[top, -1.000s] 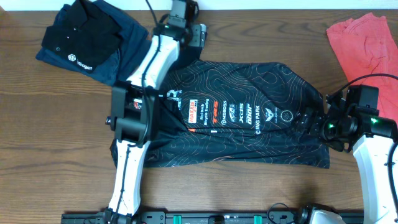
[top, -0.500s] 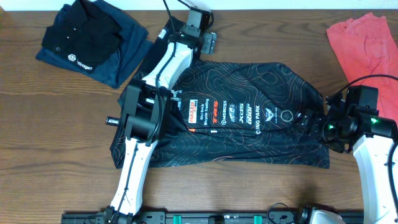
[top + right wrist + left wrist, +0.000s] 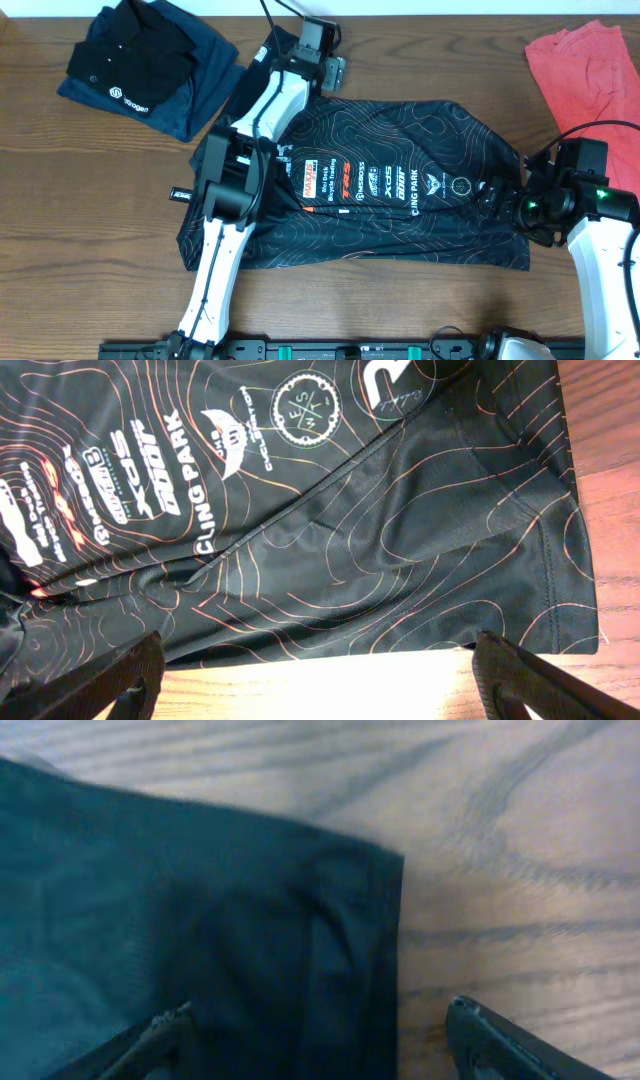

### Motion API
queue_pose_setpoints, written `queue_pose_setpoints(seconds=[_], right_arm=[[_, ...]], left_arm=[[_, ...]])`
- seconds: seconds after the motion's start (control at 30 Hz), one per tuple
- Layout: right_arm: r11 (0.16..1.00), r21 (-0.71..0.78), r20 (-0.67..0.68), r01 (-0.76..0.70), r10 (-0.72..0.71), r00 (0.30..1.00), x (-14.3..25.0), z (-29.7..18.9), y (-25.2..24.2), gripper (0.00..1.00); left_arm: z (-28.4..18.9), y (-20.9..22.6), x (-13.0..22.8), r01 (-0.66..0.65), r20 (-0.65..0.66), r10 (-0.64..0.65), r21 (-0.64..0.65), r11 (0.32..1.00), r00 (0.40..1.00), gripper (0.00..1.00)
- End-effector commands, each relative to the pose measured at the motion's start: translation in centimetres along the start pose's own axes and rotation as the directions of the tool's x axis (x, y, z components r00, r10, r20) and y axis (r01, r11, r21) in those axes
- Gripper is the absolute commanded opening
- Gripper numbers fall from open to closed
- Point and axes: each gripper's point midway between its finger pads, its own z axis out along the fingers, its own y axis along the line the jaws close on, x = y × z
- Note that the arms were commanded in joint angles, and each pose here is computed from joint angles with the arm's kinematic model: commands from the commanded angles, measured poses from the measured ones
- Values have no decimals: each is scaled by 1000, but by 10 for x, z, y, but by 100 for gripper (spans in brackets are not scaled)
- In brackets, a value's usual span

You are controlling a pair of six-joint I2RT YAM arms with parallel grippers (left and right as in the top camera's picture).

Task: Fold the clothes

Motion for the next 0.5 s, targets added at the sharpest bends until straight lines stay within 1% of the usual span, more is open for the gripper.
queue_pose_setpoints(seconds=[0.0,0.07,0.2,0.23,0.3,0.33,0.47], right_arm=[[1000,11,19,29,-29,999,-3,-4,3,96],[999,20,21,28,-29,999,-4,-4,1,96],[999,21,31,26,-27,999,-6,-4,1,93],[999,26,40,23,-24,999,-8,-4,0,90],[999,45,62,20,-23,998,-13,-5,-3,86],[998,53,74,17,-21,997,-16,-5,-4,86],[999,48,100,15,-20,995,-23,-5,-2,86]], left_arm=[[6,5,3,-4,-10,4,-20,1000,1000,81],[7,6,4,1,-12,-1,-21,1000,1000,81],[7,8,4,7,-10,-7,-22,1000,1000,81],[7,8,4,8,-10,-8,-22,1000,1000,74],[7,9,3,17,-8,-17,-22,1000,1000,57],[7,10,3,31,-7,-31,-23,999,999,54],[8,14,2,76,-3,-76,-27,997,997,52]])
